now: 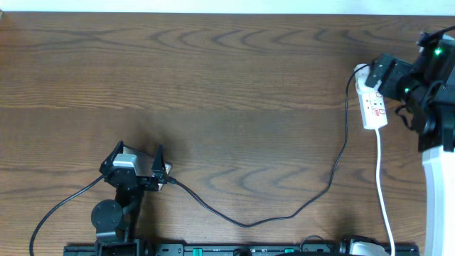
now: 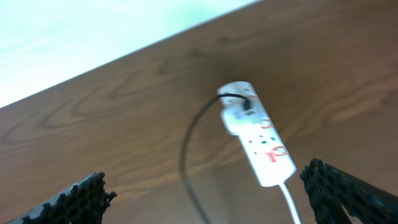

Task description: Plug charger to phone and switch on socket

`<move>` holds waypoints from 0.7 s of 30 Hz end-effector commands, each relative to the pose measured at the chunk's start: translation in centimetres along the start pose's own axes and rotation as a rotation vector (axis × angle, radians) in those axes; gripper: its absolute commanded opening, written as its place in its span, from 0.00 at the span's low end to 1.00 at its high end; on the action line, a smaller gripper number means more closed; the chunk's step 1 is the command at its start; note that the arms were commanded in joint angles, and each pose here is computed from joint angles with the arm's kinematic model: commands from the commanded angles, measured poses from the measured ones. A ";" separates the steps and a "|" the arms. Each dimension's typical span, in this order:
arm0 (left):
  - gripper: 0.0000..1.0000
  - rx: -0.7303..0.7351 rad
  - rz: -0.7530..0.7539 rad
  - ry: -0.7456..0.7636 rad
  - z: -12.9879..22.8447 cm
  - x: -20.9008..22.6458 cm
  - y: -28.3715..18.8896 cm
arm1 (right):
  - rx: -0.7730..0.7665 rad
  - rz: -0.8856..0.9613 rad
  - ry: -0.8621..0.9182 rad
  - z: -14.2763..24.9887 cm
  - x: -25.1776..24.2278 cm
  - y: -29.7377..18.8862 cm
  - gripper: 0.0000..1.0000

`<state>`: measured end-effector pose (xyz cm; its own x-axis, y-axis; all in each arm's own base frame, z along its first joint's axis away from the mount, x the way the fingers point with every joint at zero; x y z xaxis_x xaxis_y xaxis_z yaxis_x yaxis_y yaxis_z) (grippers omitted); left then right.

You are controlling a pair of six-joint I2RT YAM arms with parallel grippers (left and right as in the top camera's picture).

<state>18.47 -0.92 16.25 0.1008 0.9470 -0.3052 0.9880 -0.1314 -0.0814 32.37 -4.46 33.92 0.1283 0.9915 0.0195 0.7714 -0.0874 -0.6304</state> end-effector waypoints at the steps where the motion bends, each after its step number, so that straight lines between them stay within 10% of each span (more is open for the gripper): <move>1: 0.93 0.058 0.030 -0.015 1.3 -0.2 0.0 | -0.044 -0.045 -0.031 -0.3 2.1 -1.9 0.99; 21: 0.93 0.058 0.030 -0.015 1.3 -0.2 0.0 | -0.475 -0.214 -0.126 0.2 7.8 -3.2 0.99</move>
<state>18.47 -0.92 16.26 0.1012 0.9468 -0.3055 0.9880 -0.1318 -0.0810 31.47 3.02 38.13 -0.1003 0.9950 0.0019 0.9719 0.0984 -0.2140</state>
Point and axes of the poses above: each gripper's point midway between its finger pads, its own y axis out along the fingers, its own x axis along the line the jaws close on, z = x × y, the point moved 6 cm from there along -y, back along the fingers, and after that the axes turned 13 degrees about -y, right-handed, at the moved point
